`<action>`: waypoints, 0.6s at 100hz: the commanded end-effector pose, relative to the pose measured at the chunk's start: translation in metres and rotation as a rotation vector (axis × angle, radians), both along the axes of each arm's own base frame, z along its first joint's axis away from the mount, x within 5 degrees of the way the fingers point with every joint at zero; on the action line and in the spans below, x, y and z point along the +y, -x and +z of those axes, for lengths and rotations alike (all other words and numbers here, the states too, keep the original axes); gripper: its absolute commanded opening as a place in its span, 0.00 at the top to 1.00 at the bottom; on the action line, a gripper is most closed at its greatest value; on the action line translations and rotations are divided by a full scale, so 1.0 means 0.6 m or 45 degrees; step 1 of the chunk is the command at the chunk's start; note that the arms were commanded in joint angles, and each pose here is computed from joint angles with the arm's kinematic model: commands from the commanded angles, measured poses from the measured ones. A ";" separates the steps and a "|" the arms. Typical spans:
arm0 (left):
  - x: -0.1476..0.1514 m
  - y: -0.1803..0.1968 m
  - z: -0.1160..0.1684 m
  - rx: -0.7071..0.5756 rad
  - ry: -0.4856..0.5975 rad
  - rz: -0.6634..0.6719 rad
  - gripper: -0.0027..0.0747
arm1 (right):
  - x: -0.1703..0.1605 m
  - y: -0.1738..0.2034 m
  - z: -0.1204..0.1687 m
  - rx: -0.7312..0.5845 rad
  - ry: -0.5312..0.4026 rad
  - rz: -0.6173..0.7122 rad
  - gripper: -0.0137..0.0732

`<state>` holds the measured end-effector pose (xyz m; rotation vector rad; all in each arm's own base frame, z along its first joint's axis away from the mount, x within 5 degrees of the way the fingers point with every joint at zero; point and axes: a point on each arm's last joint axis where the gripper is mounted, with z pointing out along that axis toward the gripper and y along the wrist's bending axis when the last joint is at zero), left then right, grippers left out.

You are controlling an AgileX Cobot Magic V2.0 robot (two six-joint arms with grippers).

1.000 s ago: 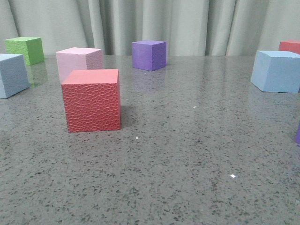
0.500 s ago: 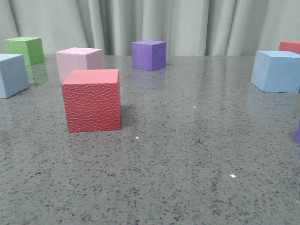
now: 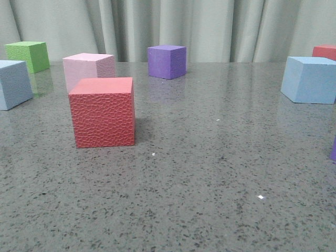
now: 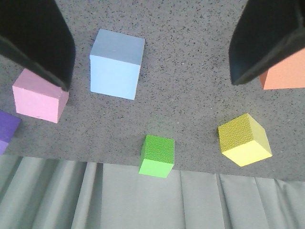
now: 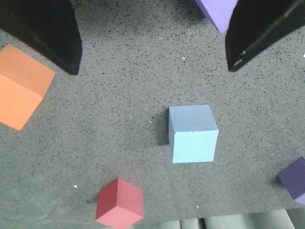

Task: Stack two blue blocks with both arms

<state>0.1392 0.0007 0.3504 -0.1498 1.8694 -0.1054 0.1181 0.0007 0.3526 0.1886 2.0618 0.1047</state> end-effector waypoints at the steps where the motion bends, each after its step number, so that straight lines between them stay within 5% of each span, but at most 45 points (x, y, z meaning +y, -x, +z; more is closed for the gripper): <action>1: 0.000 -0.002 0.031 -0.131 0.006 0.002 0.15 | 0.001 -0.026 0.041 -0.051 0.004 0.004 0.14; 33: 0.000 -0.002 0.031 -0.131 0.006 0.002 0.15 | 0.025 -0.150 0.101 0.217 0.004 0.074 0.14; 60: 0.000 -0.002 0.031 -0.131 0.006 0.002 0.15 | 0.047 -0.272 0.096 0.481 -0.076 0.110 0.14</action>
